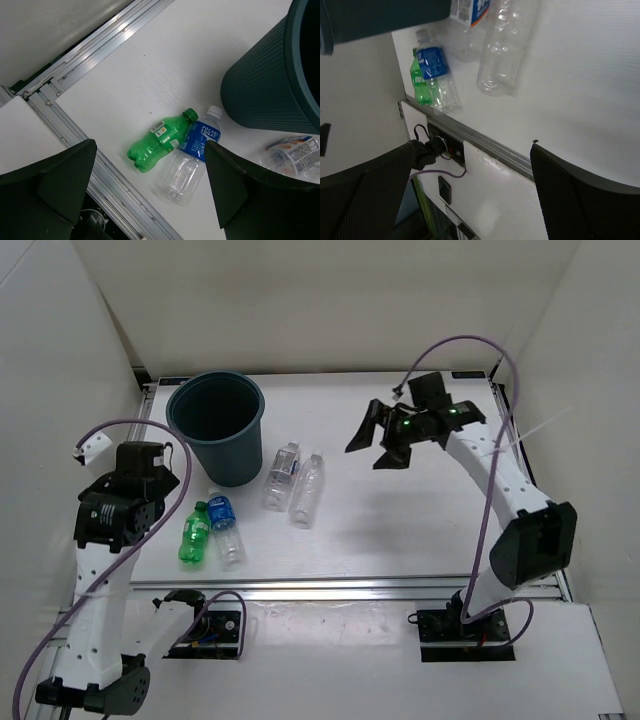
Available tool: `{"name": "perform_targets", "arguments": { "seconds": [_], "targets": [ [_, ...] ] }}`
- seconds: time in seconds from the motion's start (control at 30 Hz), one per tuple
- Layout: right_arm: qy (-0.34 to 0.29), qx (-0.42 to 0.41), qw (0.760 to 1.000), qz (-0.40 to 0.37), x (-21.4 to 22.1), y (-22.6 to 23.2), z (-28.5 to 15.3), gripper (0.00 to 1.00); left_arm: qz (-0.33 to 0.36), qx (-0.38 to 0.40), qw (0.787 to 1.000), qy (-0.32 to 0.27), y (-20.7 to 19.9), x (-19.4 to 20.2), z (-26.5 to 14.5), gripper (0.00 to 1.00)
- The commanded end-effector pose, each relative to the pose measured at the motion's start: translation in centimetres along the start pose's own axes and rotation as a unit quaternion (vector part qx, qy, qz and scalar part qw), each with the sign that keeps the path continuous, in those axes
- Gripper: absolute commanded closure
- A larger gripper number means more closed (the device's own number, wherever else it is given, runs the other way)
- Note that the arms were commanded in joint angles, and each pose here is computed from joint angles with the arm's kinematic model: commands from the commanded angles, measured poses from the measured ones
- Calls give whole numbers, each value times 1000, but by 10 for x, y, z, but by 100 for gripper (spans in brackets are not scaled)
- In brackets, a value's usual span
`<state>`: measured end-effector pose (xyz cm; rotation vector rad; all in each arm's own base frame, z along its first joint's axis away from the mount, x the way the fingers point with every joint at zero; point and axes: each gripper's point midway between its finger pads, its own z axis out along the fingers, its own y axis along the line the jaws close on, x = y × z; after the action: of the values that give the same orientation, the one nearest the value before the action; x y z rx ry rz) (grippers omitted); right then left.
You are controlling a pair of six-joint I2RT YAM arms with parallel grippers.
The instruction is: Put the plastic bottles in the bin
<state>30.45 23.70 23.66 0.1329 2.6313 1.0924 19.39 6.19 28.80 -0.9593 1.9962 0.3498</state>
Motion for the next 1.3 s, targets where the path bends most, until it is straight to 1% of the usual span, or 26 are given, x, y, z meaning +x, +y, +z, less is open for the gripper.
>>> {"name": "perform_targets", "arguments": {
  "seconds": [0.0, 0.03, 0.07, 0.13, 0.17, 0.23, 0.27, 0.33, 0.37, 0.4, 0.5, 0.53, 0.67, 0.7, 0.73, 0.8, 0.83, 0.87, 0.9, 0.97, 1.0, 1.07, 1.2, 1.23, 1.27],
  "targets": [
    [54, -34, 997, -43, 10, 21, 41, 0, 32, 69, 997, -22, -8, -8, -12, 0],
    [58, -31, 997, -40, 5, 19, 49, 0, 39, 77, 996, -32, -9, -12, -14, 0],
    [84, -22, 996, -38, 12, 15, 72, 0, 47, 105, 993, -28, -16, -10, -19, 0],
    [97, -24, 994, -52, 14, 21, 90, 0, 55, 142, 987, -43, -19, -17, -31, 0],
    [103, -18, 993, -61, 14, 25, 107, 0, 47, 145, 987, -46, -18, -18, -33, 0],
    [103, -13, 992, -69, 11, 27, 125, 0, 25, 142, 988, -51, -12, -19, -37, 0],
    [117, -5, 991, -65, 14, 21, 142, 0, 25, 142, 988, -51, -12, -19, -37, 0],
    [120, -5, 991, -64, 11, 23, 154, 0, 36, 133, 990, -39, -8, -15, -36, 0],
    [130, 4, 990, -56, 12, 13, 166, 0, 41, 128, 990, -34, -6, -12, -36, 0],
    [132, 7, 990, -49, 12, 10, 173, 0, 51, 119, 991, -22, -3, -6, -33, 0],
    [137, 18, 990, -39, 11, 0, 186, 0, 61, 111, 992, -12, -1, -2, -31, 0],
    [130, 20, 990, -42, 8, -1, 190, 0, 65, 113, 991, -4, 0, 2, -32, 0],
    [141, 40, 989, -27, 8, -23, 207, 0, 65, 109, 992, 2, 1, 6, -30, 0],
    [140, 32, 989, -25, 3, -23, 209, 0, 68, 106, 992, 6, 3, 8, -30, 0],
    [148, 39, 988, -19, 7, -32, 217, 0, 68, 106, 992, 6, 3, 8, -30, 0],
    [154, 39, 987, -15, 9, -36, 222, 0, 68, 106, 992, 6, 4, 7, -32, 0],
    [164, 34, 986, -11, 11, -37, 227, 4, 66, 104, 992, 9, 5, 8, -32, 0],
    [170, 33, 985, -8, 14, -39, 229, 4, 63, 102, 993, 3, 6, 5, -33, 0],
    [171, 35, 985, -6, 14, -43, 234, 10, 69, 97, 993, 9, 7, 7, -32, 0],
    [172, 28, 985, -8, 13, -39, 233, 19, 71, 91, 993, 9, 9, 7, -31, 0],
    [171, 27, 985, -9, 13, -42, 237, 25, 67, 91, 994, 10, 9, 7, -32, 0],
    [175, 23, 984, -6, 12, -46, 238, 29, 66, 76, 995, 10, 15, 8, -31, 0],
    [174, 16, 985, -8, 8, -44, 233, 44, 66, 72, 995, 14, 17, 14, -28, 0],
    [173, 15, 985, -8, 8, -43, 230, 46, 66, 72, 995, 14, 17, 14, -28, 0],
    [159, 7, 987, -12, 0, -35, 216, 46, 66, 72, 995, 14, 17, 14, -28, 0]
  ]
}}
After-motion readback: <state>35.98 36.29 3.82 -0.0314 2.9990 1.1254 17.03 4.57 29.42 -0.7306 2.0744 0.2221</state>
